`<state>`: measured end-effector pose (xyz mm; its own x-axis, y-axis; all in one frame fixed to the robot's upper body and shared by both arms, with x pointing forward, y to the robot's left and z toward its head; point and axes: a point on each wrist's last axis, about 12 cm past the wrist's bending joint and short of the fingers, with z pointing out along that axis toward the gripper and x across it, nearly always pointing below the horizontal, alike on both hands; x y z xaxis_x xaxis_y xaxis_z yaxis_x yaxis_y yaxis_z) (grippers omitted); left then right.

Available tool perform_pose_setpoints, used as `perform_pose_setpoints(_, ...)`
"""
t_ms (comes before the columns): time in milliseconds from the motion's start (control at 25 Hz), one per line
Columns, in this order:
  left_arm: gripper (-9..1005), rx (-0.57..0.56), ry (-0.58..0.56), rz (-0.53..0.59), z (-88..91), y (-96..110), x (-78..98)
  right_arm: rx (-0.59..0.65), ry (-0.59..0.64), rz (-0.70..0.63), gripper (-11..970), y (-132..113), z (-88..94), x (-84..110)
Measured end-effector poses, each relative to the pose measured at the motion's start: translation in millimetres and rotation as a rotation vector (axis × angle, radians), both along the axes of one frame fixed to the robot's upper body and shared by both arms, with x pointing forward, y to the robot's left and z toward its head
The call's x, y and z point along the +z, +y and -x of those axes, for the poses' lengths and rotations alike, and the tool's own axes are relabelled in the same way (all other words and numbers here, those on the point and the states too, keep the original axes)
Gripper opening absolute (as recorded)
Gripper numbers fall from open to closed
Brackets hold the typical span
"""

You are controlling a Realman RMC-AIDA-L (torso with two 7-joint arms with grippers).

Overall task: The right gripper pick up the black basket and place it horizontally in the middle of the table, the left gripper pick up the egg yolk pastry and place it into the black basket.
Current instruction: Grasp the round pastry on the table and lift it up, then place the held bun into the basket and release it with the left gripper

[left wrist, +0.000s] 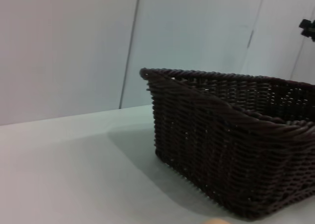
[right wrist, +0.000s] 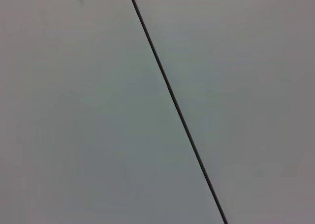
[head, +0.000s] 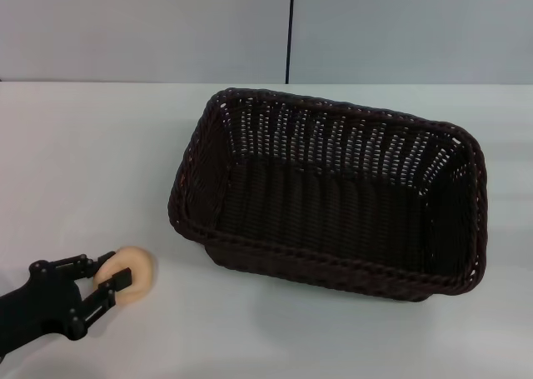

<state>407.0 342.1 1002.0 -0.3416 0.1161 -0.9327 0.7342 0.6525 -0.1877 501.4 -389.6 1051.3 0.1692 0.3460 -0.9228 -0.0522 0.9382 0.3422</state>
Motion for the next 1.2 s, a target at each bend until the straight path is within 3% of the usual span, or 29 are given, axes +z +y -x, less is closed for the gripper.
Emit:
perform_pose_setpoints(440, 183, 0.033, -0.07, 0.08, -1.1, 4, 12.8, 0.001, 0.003, -0.001, 468, 1, -2.1, 0.0)
perform_pose_setpoints(760, 128, 0.172, -0.217, 0.205, -3.0, 19, 34.5, 0.003, 0.018, -0.018, 468, 4, 0.1, -4.7)
perform_pose_setpoints(800, 123, 0.212, -0.274, 0.256, -7.4, 20, 41.8, 0.003, 0.019, -0.019, 468, 4, 0.2, -4.9)
perform_pose_setpoints(920, 113, 0.214, -0.339, 0.32, -17.8, 15, 50.9, 0.006, 0.02, -0.019, 468, 5, 0.3, -5.3)
perform_pose_setpoints(1000, 112, 0.144, -0.369, 0.388, -37.9, -5, 58.3, 0.011, 0.024, -0.021, 467, 6, 0.3, -6.2)
perform_pose_setpoints(1200, 111, -0.004, -0.322, 0.432, -64.3, -43, 59.8, 0.014, 0.03, -0.027, 467, 8, 0.9, -8.0)
